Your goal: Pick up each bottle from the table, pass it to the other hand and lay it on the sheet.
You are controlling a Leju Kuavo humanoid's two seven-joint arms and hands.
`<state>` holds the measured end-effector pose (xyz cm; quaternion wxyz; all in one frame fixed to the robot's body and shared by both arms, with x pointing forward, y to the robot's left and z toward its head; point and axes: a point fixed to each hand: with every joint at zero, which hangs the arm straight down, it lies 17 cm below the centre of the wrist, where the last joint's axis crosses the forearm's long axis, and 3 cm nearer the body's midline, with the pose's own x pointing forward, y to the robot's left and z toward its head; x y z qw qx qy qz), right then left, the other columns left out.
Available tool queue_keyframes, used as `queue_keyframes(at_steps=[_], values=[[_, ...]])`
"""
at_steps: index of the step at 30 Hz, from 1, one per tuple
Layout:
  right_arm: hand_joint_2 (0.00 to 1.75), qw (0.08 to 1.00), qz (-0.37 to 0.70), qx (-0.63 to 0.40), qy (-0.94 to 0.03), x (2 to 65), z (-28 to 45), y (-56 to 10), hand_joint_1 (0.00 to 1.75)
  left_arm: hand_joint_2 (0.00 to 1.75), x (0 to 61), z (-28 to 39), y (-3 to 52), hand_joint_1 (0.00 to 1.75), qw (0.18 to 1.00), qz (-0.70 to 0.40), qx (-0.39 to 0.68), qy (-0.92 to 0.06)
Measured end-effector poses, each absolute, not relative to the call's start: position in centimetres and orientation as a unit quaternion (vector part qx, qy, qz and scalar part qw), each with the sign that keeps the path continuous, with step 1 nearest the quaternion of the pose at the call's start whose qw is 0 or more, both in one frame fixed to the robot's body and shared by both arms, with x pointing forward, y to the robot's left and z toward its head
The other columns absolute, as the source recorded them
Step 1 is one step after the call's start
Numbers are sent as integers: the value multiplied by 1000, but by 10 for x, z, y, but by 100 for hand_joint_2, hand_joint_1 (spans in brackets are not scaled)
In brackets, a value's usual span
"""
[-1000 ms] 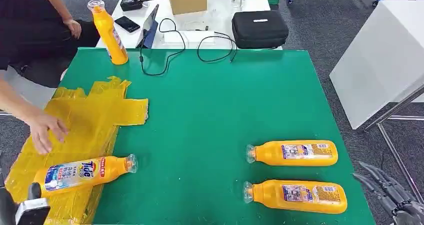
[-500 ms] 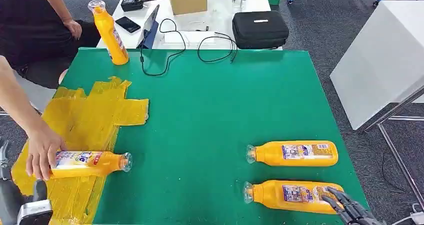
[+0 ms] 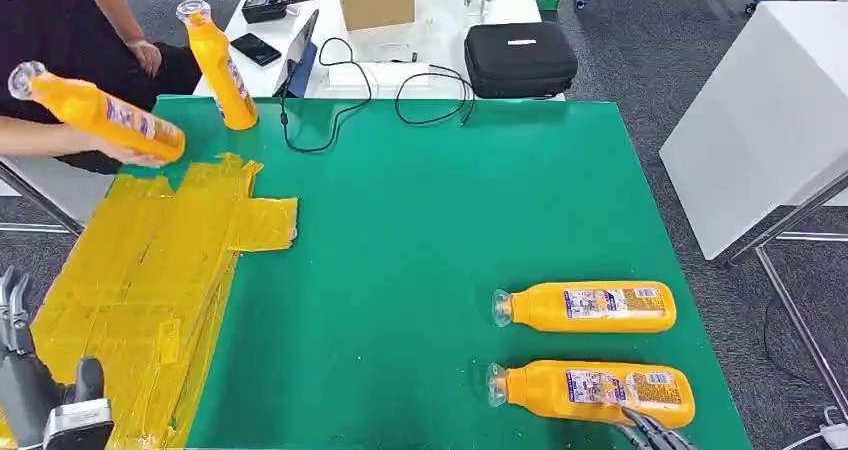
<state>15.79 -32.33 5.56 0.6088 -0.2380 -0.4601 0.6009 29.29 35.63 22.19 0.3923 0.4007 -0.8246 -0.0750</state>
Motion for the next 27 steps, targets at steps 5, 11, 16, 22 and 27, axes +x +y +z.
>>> queue_keyframes(at_steps=[5,11,16,22,27], values=[[175,611,606,-259,-439,155,52,-335,0,0,293,223,356,0,391,-75,401,-825],[175,594,603,-289,-447,171,57,-341,0,0,292,224,354,0,391,-78,396,-827],[175,579,600,-304,-461,185,54,-340,0,0,291,226,353,0,389,-80,395,-829],[175,538,570,-332,-525,210,78,-322,0,0,287,227,351,0,391,-82,391,-829],[175,515,552,-339,-561,228,93,-307,0,0,285,229,349,0,391,-84,388,-830]])
